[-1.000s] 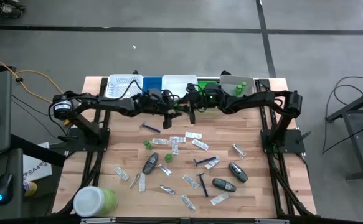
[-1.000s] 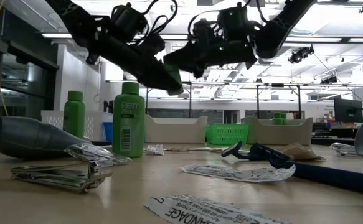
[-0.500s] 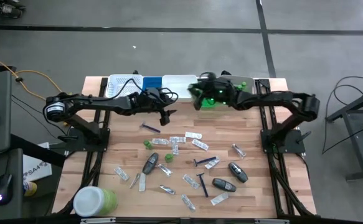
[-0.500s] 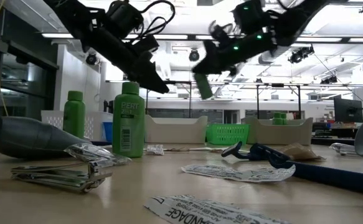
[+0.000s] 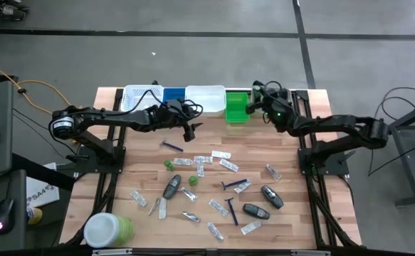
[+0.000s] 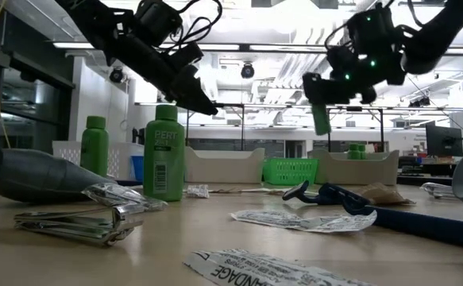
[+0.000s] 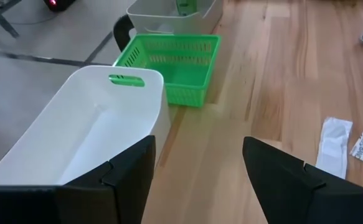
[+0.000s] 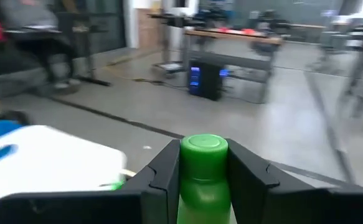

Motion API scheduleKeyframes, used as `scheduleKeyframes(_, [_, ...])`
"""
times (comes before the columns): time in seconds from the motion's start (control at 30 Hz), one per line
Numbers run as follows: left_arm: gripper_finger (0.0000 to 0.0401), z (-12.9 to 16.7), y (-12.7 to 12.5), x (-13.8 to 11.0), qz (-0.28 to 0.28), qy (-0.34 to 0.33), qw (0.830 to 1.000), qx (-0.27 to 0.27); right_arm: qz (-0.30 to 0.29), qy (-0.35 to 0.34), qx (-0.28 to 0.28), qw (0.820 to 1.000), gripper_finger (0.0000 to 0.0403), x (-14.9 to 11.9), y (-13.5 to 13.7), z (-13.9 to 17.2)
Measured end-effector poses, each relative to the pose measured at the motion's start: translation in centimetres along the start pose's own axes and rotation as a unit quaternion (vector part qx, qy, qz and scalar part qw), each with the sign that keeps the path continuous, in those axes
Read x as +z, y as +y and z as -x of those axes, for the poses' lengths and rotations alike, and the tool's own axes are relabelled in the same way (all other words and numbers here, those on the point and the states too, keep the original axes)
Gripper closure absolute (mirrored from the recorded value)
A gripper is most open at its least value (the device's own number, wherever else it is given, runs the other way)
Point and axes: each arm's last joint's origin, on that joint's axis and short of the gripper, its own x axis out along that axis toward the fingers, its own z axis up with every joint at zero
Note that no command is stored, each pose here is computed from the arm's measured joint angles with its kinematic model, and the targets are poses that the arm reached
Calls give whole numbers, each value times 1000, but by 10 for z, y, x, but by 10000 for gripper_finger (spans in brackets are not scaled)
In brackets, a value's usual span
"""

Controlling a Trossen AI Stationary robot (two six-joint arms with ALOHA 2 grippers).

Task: Pick & Place Travel size toiletries
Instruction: Put the shampoo into the gray bin

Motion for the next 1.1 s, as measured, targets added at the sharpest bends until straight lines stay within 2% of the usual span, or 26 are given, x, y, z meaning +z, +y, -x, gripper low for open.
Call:
scheduleKeyframes(0.2, [160, 0, 0, 0, 0, 0, 1000, 0, -6, 16, -81, 997, 313, -19, -7, 2])
scheduleKeyframes(0.33, [160, 0, 0, 0, 0, 0, 1000, 0, -12, 25, -105, 994, 313, -30, -10, 4])
scheduleKeyframes(0.63, [160, 0, 0, 0, 1, 0, 1000, 0, -25, 28, -144, 989, 313, -53, -16, 5])
scheduleKeyframes(1.1, [160, 0, 0, -2, 11, 10, 1000, 0, -24, 27, -169, 985, 313, -84, -12, -10])
